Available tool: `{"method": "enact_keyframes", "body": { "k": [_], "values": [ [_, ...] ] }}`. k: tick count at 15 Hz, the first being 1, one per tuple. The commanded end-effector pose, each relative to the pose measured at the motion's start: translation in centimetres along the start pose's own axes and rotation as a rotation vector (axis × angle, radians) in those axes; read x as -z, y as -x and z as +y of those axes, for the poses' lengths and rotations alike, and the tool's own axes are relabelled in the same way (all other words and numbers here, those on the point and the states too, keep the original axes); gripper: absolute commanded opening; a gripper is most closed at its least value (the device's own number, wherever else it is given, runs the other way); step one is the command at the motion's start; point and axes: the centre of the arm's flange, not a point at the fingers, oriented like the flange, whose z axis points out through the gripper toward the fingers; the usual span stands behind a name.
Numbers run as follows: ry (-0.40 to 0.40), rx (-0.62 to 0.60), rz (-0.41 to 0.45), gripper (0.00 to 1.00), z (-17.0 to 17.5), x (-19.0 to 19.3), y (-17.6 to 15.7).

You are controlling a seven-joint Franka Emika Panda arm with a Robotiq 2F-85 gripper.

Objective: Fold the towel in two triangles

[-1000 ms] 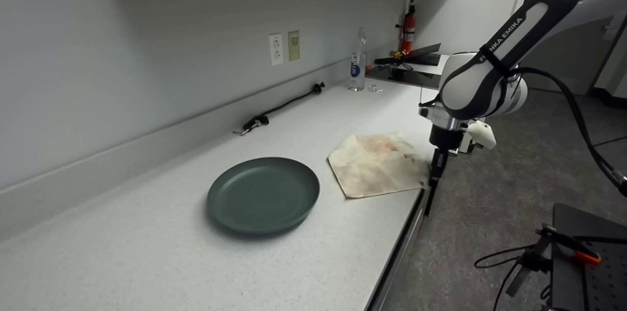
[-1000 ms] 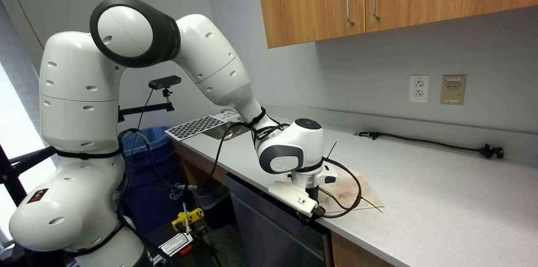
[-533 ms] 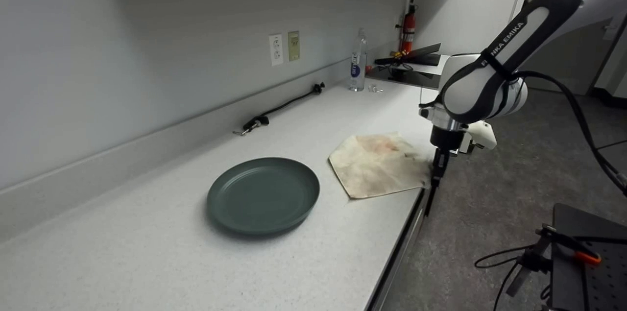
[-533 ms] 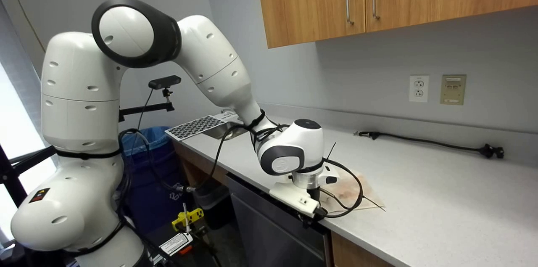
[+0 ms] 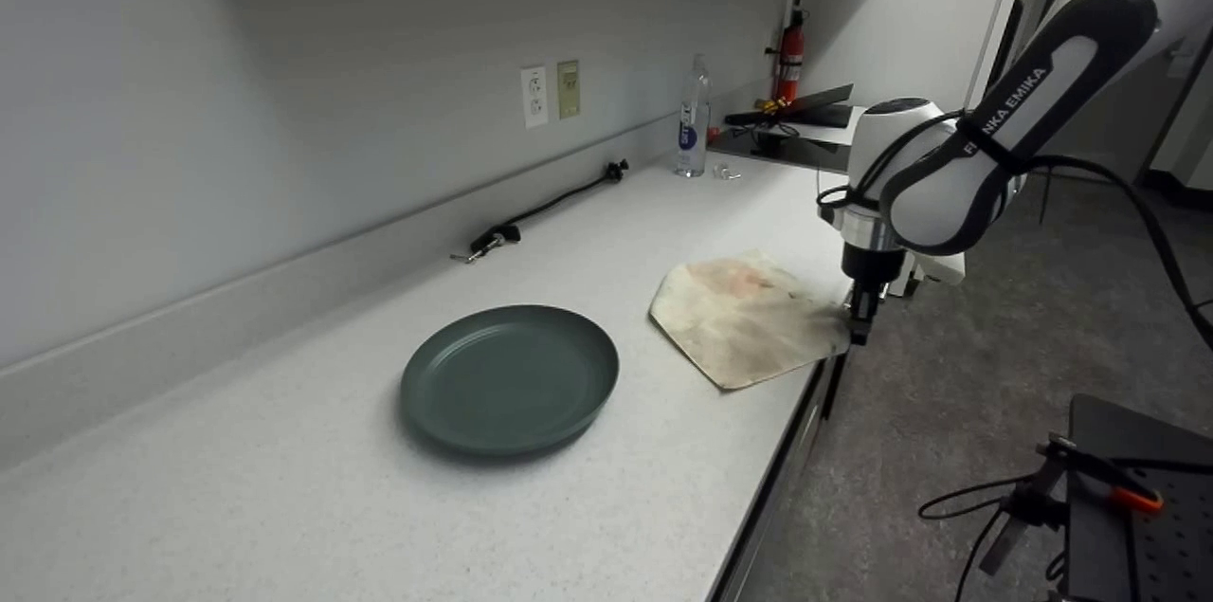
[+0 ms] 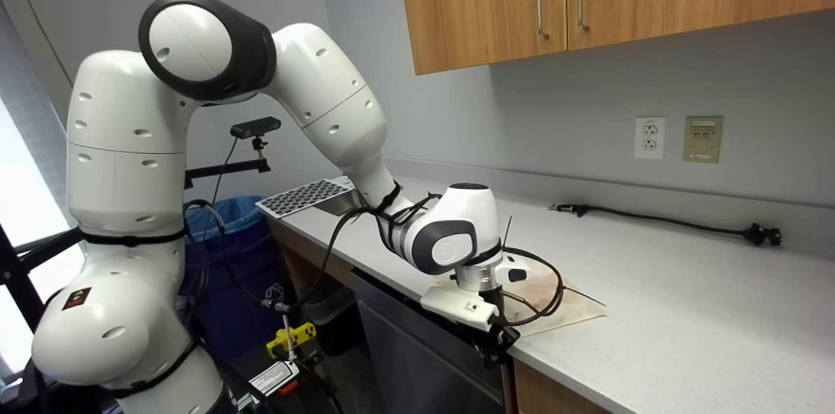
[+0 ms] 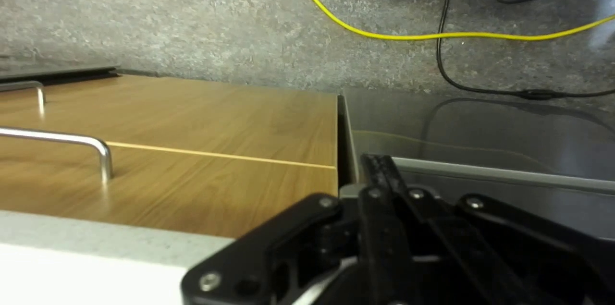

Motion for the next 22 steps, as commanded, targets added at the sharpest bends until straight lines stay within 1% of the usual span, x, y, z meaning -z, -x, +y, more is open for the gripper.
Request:
{"method": "enact_keyframes", "body": {
  "k": [1, 3, 4, 5, 6, 8, 11, 16, 22],
  "values": [
    [0.037, 0.0, -0.027, 0.0, -4.4, 5.5, 4.8],
    [0.053, 0.016, -0.042, 0.0, -5.9, 7.9, 5.9],
    [0.078, 0.024, -0.038, 0.0, -6.5, 9.2, 6.3],
    [0.106, 0.02, -0.028, 0.0, -7.0, 10.2, 6.5],
    [0.147, 0.004, 0.008, 0.0, -7.2, 11.4, 6.2],
    [0.224, -0.034, 0.069, 0.0, -7.6, 13.0, 5.1],
    [0.273, -0.102, 0.154, 0.0, -8.9, 13.5, 1.9],
    [0.273, -0.226, 0.252, 0.0, -10.9, 12.6, -2.3],
    [0.289, -0.424, 0.403, 0.0, -11.0, 12.7, -6.0]
  ]
}}
